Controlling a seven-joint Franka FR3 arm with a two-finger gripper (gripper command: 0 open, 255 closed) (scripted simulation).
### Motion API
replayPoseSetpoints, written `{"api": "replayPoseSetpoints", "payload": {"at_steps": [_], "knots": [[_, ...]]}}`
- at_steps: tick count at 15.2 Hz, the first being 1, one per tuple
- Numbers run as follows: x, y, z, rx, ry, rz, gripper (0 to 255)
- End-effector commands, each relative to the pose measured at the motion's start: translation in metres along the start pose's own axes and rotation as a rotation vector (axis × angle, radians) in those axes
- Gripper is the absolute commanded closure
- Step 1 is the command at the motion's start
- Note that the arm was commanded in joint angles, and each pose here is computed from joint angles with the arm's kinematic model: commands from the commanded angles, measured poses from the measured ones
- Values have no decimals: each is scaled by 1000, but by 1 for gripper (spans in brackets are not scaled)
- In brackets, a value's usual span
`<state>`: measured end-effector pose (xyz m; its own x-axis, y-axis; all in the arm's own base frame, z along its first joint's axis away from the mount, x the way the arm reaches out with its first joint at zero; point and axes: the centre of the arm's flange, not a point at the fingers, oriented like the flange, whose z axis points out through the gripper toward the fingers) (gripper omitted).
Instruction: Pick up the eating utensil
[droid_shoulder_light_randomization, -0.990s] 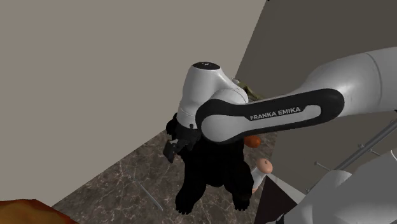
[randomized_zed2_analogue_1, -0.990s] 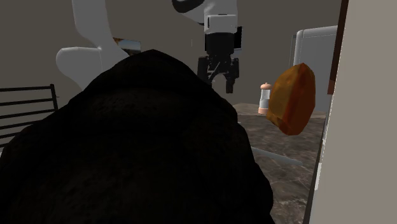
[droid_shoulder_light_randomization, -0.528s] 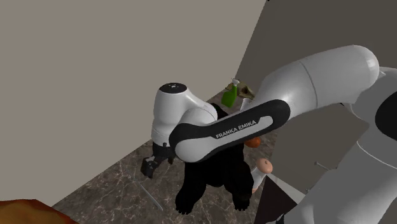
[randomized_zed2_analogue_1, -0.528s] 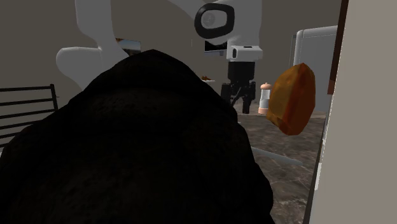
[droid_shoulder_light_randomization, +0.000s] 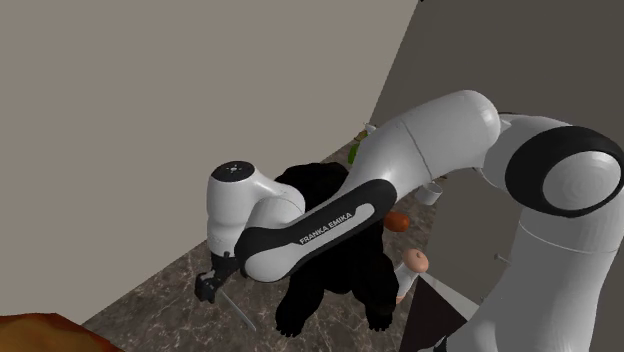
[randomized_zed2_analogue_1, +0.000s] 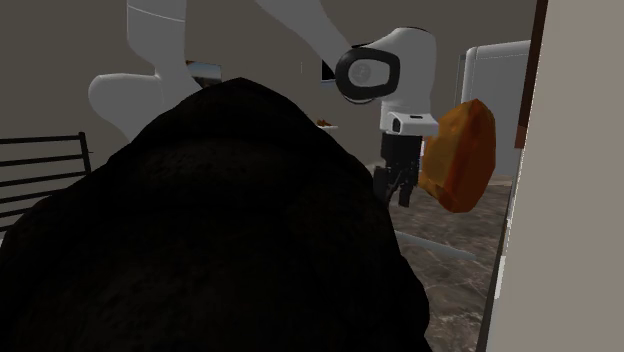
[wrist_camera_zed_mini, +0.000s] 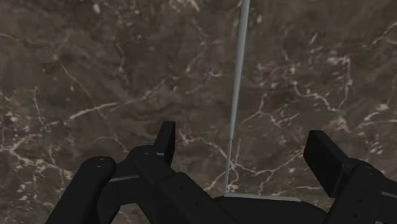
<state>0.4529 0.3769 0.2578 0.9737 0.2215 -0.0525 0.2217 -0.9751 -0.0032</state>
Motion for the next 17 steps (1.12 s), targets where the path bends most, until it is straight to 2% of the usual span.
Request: {"api": "replayPoseSetpoints", "payload": {"at_steps": [1, 6, 7, 17], "knots": [[0, -1, 12, 0, 0, 0, 0], [1, -1, 30, 0, 0, 0, 0], [1, -1, 30, 0, 0, 0, 255], [0, -1, 25, 0, 0, 0, 255]]}}
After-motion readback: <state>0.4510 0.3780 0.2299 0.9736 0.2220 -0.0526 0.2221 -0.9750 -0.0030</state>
